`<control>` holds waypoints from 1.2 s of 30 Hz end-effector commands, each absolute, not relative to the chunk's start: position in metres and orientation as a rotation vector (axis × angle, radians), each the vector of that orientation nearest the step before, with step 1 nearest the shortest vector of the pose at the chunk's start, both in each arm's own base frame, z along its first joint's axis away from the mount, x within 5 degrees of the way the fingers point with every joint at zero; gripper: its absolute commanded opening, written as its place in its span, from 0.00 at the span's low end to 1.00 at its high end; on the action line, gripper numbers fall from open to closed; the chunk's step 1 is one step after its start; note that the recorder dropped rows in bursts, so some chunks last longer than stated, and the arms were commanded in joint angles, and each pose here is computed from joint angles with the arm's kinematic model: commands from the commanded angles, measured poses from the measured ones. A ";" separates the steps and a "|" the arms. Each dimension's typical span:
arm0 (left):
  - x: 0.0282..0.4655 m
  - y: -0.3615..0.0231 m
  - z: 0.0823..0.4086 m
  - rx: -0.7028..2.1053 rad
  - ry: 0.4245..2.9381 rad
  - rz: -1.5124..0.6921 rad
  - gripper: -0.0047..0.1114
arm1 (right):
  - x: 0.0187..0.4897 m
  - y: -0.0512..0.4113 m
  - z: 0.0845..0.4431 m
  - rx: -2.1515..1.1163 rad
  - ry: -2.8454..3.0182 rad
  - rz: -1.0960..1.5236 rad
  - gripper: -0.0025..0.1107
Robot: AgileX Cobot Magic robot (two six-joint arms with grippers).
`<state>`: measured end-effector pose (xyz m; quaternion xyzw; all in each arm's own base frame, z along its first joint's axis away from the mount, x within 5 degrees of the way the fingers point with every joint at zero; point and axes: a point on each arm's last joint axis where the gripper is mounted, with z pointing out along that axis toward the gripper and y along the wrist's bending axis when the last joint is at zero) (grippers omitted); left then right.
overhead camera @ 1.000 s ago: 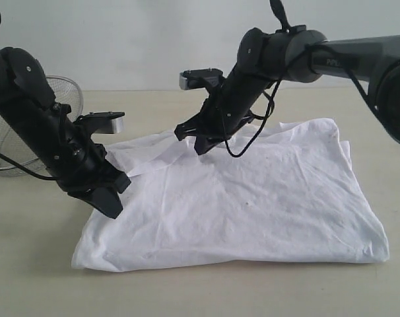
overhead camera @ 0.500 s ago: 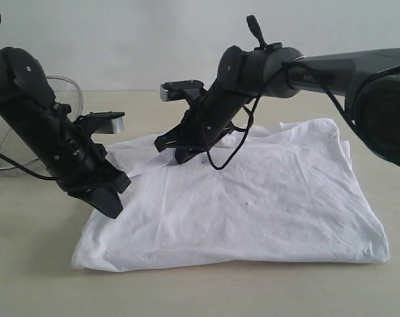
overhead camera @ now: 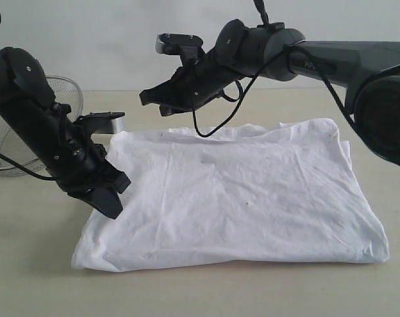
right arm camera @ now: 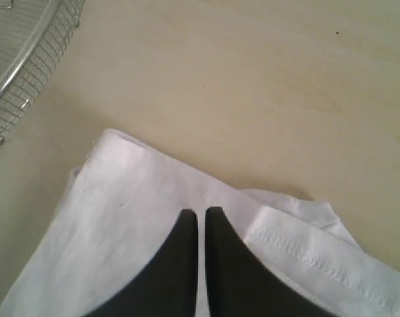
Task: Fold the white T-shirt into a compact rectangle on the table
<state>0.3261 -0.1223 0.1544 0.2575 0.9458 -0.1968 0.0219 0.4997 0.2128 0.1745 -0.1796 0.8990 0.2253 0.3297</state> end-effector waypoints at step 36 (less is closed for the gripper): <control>0.324 -0.125 0.156 0.789 2.925 -0.617 0.08 | 0.517 0.116 0.133 -0.304 2.630 0.463 0.02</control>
